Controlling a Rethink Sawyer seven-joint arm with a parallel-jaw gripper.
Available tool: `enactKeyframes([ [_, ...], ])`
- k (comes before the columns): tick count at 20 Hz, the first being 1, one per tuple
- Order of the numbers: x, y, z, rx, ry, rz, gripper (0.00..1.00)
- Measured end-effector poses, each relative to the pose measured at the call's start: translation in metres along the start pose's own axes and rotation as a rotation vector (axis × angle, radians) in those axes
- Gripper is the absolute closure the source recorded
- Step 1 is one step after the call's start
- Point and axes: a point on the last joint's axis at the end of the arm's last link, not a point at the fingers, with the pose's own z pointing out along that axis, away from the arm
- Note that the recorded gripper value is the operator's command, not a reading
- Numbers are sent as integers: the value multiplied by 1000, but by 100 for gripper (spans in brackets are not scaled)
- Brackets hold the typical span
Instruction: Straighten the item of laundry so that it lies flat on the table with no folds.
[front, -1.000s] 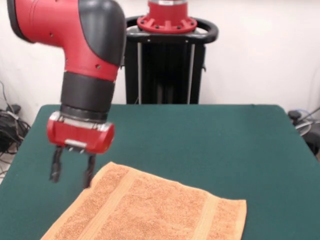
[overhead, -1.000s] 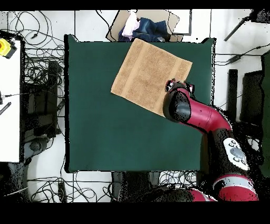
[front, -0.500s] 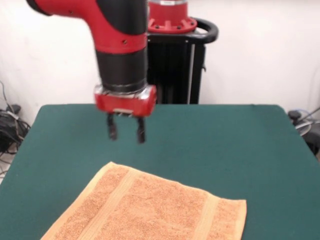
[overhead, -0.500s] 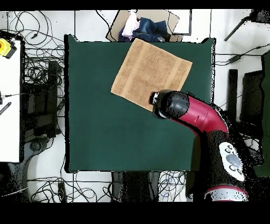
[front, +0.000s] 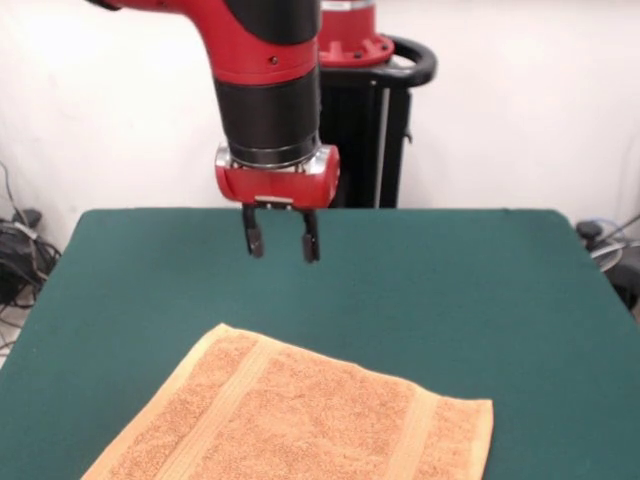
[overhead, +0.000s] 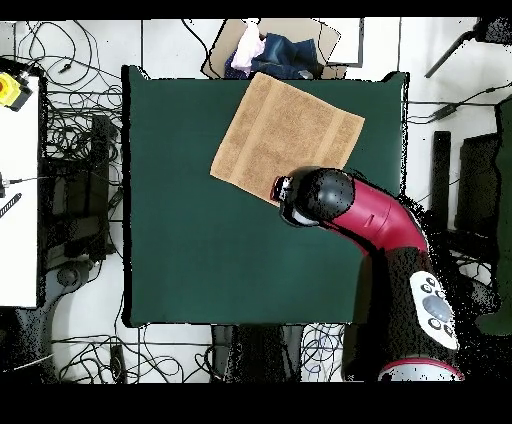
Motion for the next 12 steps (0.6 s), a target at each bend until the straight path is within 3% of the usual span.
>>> enactKeyframes([
  [12, -9, -40, 39, 44, -115, 54, 0],
])
